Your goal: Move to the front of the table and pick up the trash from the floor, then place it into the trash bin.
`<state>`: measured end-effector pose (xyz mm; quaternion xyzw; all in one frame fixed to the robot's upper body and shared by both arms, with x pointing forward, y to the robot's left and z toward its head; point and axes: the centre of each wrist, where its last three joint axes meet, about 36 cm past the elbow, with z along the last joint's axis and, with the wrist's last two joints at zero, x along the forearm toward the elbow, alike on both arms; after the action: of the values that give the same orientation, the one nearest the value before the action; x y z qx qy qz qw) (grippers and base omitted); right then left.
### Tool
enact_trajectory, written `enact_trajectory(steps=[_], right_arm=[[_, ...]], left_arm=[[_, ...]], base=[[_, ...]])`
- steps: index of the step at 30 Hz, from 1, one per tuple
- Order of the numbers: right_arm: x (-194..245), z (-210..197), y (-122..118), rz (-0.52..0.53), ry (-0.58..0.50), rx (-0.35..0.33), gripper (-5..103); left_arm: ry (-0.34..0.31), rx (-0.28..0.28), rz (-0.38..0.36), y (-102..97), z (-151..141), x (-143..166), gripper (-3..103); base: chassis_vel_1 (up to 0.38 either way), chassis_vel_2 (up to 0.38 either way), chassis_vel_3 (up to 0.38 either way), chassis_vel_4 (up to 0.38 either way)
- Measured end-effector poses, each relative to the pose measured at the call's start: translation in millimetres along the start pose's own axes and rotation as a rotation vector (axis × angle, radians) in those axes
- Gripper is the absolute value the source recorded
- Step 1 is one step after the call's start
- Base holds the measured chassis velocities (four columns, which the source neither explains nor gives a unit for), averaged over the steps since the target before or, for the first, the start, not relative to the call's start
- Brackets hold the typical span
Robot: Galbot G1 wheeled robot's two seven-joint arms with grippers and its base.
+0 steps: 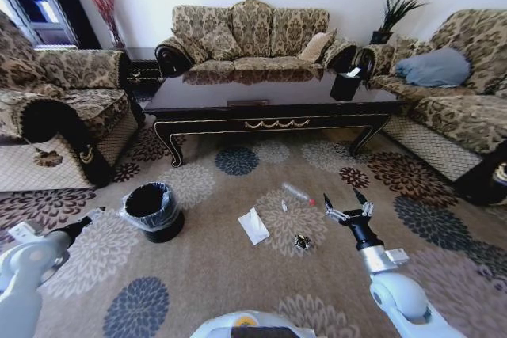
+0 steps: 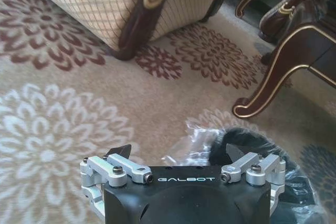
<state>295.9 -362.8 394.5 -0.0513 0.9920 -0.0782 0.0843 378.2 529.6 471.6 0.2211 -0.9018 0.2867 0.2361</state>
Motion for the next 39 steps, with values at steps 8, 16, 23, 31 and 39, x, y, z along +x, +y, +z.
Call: enact_trajectory(steps=[8,16,23,31,39], right_arm=[[8,12,-4,0.025,0.032,0.007,100],[13,17,-7,0.033,0.039,0.015,100],[12,17,-8,0.029,0.038,0.020,100],[15,22,-6,0.027,0.050,0.023,100],[15,26,-6,0.027,0.056,0.028,100]], left_arm=[[0.000,-0.157,-0.071,-47.6,-1,-55,100],[0.028,-0.278,-0.165,-71.9,4,-67,100],[0.077,-0.302,-0.137,-95.5,17,-88,100],[0.154,-0.255,-0.150,-105.6,26,-100,100],[0.200,-0.200,-0.207,-105.6,37,-111,100]], base=[[0.000,0.000,0.000,0.000],[0.000,0.000,0.000,0.000],[0.000,0.000,0.000,0.000],[0.000,0.000,0.000,0.000],[0.000,0.000,0.000,0.000]])
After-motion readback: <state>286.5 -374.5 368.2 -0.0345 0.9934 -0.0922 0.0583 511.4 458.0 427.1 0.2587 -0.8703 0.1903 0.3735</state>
